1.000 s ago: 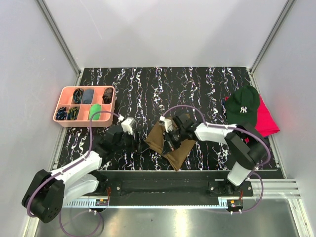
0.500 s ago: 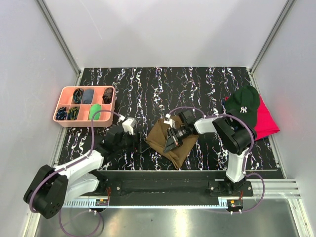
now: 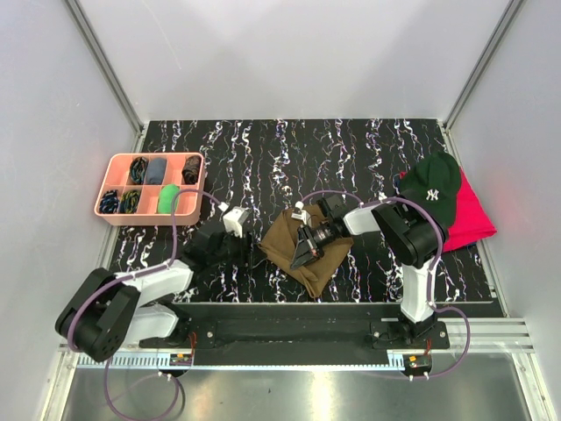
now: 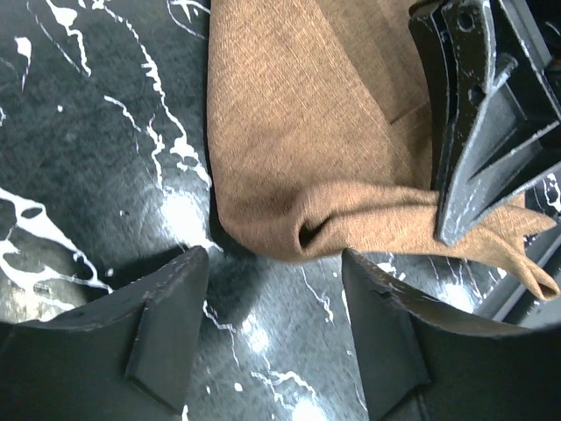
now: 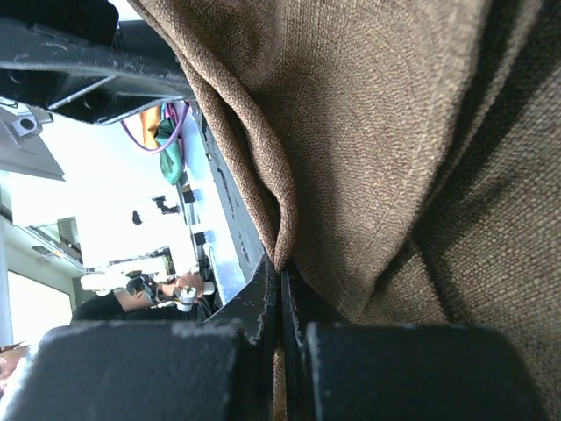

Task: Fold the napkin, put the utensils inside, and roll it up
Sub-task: Roll the napkin with the utensil

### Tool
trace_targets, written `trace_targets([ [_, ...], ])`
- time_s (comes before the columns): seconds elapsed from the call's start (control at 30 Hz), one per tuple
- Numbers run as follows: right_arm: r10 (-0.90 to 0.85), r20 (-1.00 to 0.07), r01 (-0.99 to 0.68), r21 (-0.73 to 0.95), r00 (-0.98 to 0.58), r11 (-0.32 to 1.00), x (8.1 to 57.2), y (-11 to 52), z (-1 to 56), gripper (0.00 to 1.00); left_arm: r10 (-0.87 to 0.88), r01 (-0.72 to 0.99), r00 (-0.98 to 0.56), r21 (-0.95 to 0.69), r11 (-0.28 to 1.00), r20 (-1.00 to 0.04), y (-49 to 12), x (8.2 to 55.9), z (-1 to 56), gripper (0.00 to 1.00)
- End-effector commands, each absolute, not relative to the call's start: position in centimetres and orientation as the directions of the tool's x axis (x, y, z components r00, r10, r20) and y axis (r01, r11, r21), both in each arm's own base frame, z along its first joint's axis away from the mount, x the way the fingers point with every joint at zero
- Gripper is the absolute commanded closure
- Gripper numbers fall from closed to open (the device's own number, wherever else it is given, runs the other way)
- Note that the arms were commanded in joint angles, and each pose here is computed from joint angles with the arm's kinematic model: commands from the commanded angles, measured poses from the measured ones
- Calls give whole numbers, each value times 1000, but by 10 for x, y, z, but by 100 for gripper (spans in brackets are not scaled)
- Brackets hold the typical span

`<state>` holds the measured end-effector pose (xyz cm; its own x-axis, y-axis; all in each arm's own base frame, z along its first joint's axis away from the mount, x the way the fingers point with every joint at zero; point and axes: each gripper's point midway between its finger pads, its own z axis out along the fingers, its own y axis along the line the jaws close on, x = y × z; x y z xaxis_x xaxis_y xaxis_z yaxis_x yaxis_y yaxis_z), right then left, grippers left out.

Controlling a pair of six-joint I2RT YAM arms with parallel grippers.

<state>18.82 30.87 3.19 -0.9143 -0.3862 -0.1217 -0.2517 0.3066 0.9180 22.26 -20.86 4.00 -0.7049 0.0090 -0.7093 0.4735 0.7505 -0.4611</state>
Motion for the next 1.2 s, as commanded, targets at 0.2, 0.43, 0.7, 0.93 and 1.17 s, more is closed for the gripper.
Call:
trace_targets([
  [0.2, -381, -137, -253, 928, -914, 273, 198, 313, 36, 100, -95, 536, -574, -461, 707, -814, -225, 264, 78, 39],
  [0.43, -382, -130, -246, 930, -915, 272, 197, 313, 35, 100, -95, 511, -624, -497, 701, -776, -226, 277, 64, 40],
  [0.7, -383, -130, -246, 931, -915, 271, 197, 313, 35, 100, -60, 511, -655, -500, 699, -753, -230, 282, 51, 44],
  [0.93, -382, -130, -245, 931, -915, 270, 198, 312, 35, 100, -50, 491, -693, -522, 697, -719, -230, 276, 38, 51],
  [1.17, -378, -128, -244, 929, -917, 277, 198, 312, 35, 100, -46, 471, -733, -555, 686, -679, -232, 266, 27, 74],
])
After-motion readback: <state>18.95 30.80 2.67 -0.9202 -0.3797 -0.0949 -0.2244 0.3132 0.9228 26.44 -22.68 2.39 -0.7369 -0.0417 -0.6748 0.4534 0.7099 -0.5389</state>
